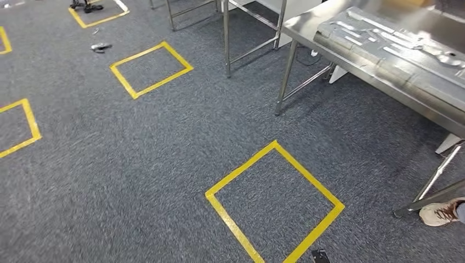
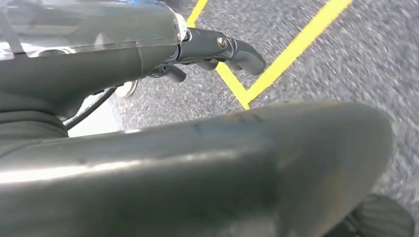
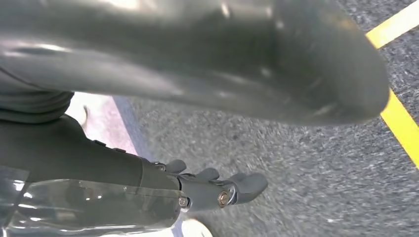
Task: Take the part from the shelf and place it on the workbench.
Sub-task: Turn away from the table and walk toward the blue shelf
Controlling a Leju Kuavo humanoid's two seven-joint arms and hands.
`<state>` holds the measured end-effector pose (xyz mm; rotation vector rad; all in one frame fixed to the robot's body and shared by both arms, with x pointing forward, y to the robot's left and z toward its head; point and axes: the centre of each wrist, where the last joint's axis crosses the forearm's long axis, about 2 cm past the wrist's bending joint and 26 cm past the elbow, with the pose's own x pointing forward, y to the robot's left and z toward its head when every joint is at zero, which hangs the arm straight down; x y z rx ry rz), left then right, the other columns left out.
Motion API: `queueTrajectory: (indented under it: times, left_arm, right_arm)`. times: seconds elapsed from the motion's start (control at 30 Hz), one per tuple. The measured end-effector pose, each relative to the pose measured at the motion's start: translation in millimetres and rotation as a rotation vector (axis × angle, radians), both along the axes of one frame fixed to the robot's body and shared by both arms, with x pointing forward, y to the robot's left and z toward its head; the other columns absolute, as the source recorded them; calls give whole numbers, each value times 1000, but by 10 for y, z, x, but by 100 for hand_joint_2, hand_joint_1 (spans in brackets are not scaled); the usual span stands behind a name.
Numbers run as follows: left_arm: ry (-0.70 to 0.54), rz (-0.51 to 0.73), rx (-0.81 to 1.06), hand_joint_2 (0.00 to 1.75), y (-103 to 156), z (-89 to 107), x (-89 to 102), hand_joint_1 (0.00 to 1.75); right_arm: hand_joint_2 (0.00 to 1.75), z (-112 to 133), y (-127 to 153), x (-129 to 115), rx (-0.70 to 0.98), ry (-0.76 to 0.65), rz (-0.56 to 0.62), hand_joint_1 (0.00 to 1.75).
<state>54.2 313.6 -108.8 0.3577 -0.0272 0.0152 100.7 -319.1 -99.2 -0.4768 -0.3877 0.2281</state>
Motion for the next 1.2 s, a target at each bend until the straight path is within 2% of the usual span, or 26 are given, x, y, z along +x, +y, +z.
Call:
queueTrajectory:
  times: [0.17, 0.47, 0.67, 1.2]
  left_arm:
    - [1, 31, 27, 0, 145, 3, -41, 0]
    - [-9, 52, 45, 0, 238, 10, -38, 0]
    - [-3, 63, 48, 0, 269, 8, -81, 0]
    - [17, 71, 43, 0, 274, 6, -94, 0]
  right_arm:
    - [0, 2, -5, 13, 0, 16, 14, 0]
    - [0, 6, -10, 34, -2, 44, 33, 0]
    - [0, 19, -9, 88, -4, 46, 32, 0]
    - [0, -6, -30, -19, -11, 97, 21, 0]
